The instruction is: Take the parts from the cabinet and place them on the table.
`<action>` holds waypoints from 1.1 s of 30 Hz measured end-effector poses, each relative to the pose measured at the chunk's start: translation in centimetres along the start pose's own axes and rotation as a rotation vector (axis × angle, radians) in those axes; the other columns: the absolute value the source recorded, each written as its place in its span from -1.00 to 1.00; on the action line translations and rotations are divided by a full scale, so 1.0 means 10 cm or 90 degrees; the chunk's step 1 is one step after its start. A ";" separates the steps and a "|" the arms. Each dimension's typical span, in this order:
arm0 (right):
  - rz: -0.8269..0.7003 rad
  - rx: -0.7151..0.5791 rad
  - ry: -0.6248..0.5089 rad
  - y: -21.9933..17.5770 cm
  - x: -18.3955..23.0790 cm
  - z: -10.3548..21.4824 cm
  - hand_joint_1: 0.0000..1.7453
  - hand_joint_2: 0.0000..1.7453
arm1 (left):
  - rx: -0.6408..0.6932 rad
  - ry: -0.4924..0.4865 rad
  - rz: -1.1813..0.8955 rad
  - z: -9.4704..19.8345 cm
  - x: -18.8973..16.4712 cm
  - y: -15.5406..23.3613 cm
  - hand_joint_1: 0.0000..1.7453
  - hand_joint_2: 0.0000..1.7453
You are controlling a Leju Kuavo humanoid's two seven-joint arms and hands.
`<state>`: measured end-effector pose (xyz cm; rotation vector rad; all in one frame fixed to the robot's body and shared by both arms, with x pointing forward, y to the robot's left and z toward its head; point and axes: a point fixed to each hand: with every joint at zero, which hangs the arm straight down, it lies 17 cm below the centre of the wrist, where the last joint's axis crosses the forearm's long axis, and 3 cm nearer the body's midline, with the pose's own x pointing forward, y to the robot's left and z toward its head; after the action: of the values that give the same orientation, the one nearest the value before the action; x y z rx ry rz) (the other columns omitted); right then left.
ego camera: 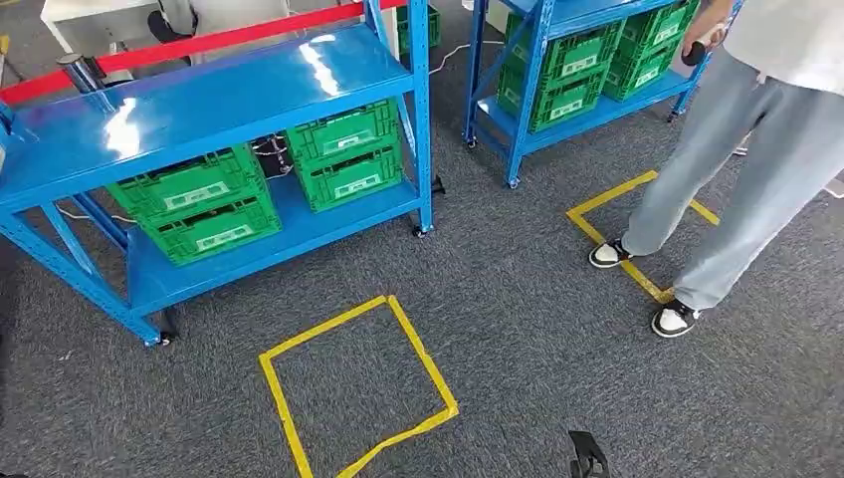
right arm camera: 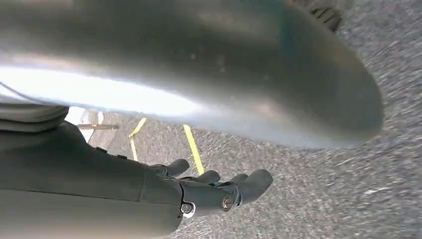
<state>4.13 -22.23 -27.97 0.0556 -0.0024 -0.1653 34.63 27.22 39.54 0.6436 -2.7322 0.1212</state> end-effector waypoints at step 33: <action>-0.008 0.009 -0.001 0.04 -0.02 0.00 -1.00 -1.00 | -0.019 0.026 0.000 -0.03 -0.32 -0.03 1.00 1.00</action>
<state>4.01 -21.84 -27.93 0.0689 -0.0052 -0.1775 37.54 28.35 38.80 0.6250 -2.6892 0.0927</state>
